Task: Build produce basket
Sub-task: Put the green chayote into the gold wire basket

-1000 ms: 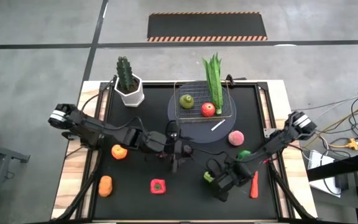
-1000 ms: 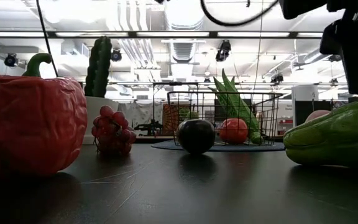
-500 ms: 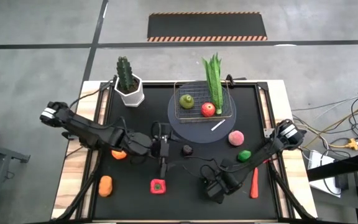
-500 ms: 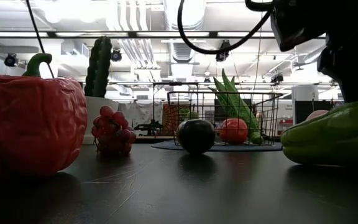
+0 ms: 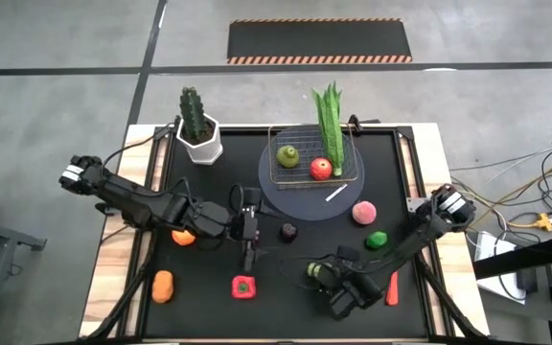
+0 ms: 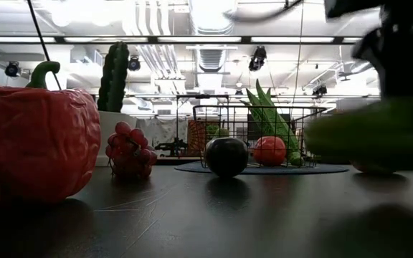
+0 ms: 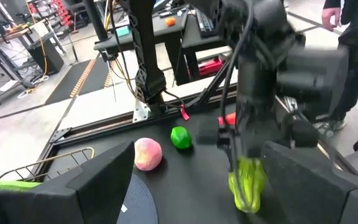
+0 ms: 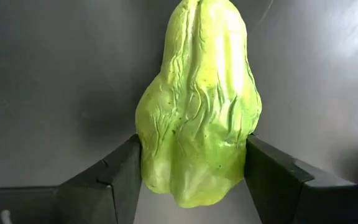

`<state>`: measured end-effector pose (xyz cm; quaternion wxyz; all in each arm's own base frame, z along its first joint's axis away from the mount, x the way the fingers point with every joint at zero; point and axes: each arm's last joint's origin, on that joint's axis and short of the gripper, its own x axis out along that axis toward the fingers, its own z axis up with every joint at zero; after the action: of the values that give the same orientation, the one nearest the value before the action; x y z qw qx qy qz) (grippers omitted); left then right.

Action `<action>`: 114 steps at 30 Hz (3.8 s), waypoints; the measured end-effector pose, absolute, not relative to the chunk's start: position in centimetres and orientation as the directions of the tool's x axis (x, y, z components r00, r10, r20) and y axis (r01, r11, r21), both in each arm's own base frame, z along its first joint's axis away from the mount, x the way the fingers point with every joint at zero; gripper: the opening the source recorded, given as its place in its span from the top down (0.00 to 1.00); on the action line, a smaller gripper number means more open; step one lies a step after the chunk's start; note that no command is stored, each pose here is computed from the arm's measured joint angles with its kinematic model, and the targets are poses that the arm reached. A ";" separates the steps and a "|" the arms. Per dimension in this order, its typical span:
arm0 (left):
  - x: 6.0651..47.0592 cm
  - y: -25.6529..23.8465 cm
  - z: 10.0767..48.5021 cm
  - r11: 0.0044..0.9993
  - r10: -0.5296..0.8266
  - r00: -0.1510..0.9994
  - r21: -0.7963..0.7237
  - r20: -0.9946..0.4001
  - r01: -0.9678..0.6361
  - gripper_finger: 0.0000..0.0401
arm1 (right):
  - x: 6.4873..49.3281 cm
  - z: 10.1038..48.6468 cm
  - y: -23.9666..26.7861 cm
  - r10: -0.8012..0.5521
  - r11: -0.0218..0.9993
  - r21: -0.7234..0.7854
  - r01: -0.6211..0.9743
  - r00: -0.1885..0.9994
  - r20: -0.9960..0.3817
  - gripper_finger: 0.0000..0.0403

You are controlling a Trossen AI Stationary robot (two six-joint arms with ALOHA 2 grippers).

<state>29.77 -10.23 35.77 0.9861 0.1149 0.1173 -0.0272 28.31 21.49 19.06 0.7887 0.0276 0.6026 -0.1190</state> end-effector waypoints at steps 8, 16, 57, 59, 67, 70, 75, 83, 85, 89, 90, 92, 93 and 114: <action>29.9 -10.3 33.3 0.974 -0.030 0.977 0.213 -0.210 0.075 0.17 | 25.4 23.3 22.4 -0.233 0.972 -0.195 0.128 0.584 -0.778 0.44; 30.1 -10.5 31.2 0.973 -0.091 0.994 0.206 -0.058 0.101 0.17 | 23.9 24.3 21.0 -0.210 0.960 -0.252 0.121 0.907 -0.364 0.44; 38.4 -12.2 27.9 0.971 -0.231 0.922 0.135 0.311 0.197 0.37 | 23.0 21.4 14.7 0.020 0.974 -0.225 0.014 0.989 0.148 0.44; 38.5 -12.2 27.9 0.972 -0.224 0.924 0.133 0.309 0.191 0.45 | 23.0 21.3 14.7 0.022 0.974 -0.226 0.013 0.989 0.147 0.43; 38.7 -11.6 27.6 0.978 -0.193 0.941 0.128 0.277 0.163 0.72 | 22.9 21.6 14.7 0.017 0.985 -0.172 0.009 0.988 0.151 0.24; 38.8 -10.8 27.4 0.980 -0.174 0.961 0.136 0.213 0.147 0.72 | 22.5 22.3 14.4 0.017 0.990 -0.140 0.006 0.987 0.157 0.16; 38.7 -8.5 27.9 0.987 -0.038 0.990 0.160 0.136 0.016 0.72 | 21.2 24.0 13.5 0.007 0.998 -0.068 0.001 0.994 0.112 0.11; 39.0 0.1 28.4 0.946 0.251 0.964 0.192 0.083 -0.263 0.69 | 18.7 26.0 11.5 -0.023 1.000 0.020 0.023 0.999 -0.027 0.15; 39.1 3.0 28.2 0.931 0.323 0.943 0.150 0.083 -0.332 0.69 | 18.4 26.1 11.3 -0.024 0.999 0.028 0.025 0.998 -0.050 0.16; 38.9 8.0 26.6 0.897 0.440 0.898 0.038 0.005 -0.440 0.68 | 18.2 25.9 11.2 -0.024 0.999 0.028 0.026 0.998 -0.065 0.17; 38.8 8.9 26.1 0.887 0.461 0.887 0.016 -0.023 -0.461 0.68 | 18.2 25.9 11.2 -0.024 0.999 0.026 0.026 0.998 -0.065 0.18; 38.7 10.3 25.1 0.870 0.491 0.867 -0.002 -0.086 -0.493 0.68 | 18.3 25.8 11.2 -0.024 0.999 0.022 0.026 0.998 -0.066 0.18; 38.6 10.8 24.7 0.864 0.501 0.859 0.001 -0.105 -0.503 0.68 | 18.3 25.8 11.2 -0.024 1.000 0.018 0.026 0.997 -0.068 0.18; 38.1 11.1 22.4 0.860 0.505 0.842 0.031 -0.191 -0.509 0.68 | 19.1 24.4 11.8 -0.028 0.999 0.011 0.030 0.992 -0.119 0.18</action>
<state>38.08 11.12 22.40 0.9596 -0.0104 0.0967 0.2640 19.05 11.78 24.43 0.9981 0.0065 0.0597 -0.0145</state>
